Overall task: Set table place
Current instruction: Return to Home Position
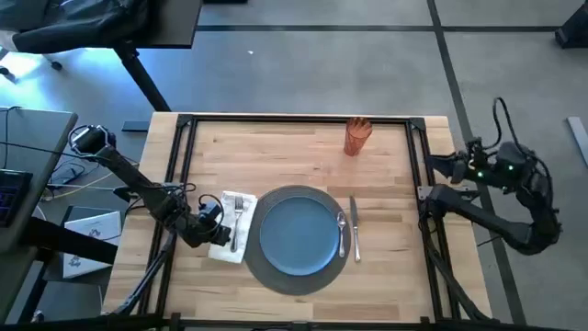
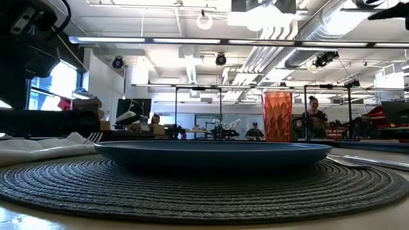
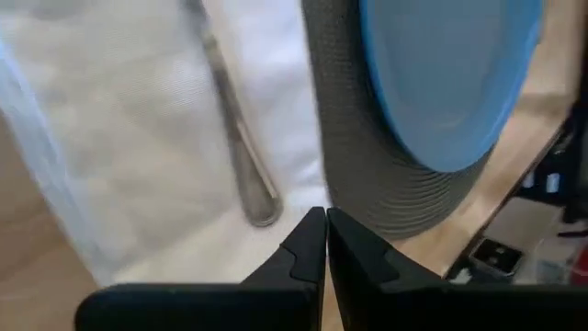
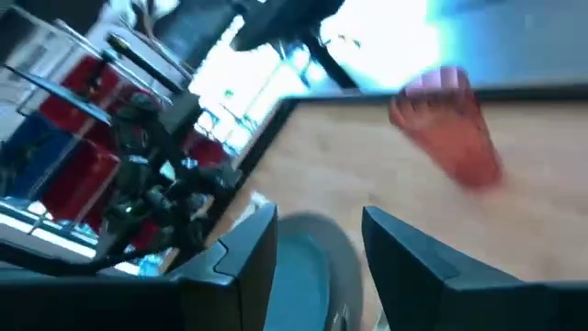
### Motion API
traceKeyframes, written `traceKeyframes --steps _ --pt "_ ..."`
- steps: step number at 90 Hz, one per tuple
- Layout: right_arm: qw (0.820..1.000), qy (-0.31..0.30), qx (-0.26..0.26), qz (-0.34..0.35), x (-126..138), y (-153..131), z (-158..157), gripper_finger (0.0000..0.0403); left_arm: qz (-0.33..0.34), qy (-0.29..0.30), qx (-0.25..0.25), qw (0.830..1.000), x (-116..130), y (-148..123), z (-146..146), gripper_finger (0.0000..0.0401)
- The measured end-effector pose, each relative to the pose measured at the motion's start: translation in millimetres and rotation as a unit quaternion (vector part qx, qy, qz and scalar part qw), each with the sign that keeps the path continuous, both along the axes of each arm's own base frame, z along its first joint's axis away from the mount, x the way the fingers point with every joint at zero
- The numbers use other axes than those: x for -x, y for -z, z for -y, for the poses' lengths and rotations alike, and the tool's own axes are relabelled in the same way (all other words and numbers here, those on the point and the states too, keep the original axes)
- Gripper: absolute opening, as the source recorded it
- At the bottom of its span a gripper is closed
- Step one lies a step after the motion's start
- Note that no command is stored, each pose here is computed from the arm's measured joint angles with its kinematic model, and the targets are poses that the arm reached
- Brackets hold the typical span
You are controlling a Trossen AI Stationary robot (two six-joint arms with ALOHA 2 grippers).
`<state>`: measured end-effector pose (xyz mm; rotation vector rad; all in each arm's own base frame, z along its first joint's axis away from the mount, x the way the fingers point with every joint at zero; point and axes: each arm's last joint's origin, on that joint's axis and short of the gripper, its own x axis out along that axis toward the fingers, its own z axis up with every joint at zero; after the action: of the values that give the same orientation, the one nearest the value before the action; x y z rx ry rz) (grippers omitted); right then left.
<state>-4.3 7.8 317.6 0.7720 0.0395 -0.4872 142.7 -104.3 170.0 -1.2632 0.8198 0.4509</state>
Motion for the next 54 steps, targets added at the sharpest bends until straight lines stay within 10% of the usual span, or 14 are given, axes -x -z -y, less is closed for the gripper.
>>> traceKeyframes --steps 29,54 --pt "0.98 -0.15 0.079 0.101 -57.1 55.2 27.6 0.0144 0.038 -0.038 -0.015 0.998 -4.0 -2.9 -1.4 0.0" --pt "0.957 -0.157 0.139 0.198 -83.4 104.6 44.2 0.0144 0.052 -0.047 -0.001 0.998 -8.3 -5.6 -2.6 0.0"
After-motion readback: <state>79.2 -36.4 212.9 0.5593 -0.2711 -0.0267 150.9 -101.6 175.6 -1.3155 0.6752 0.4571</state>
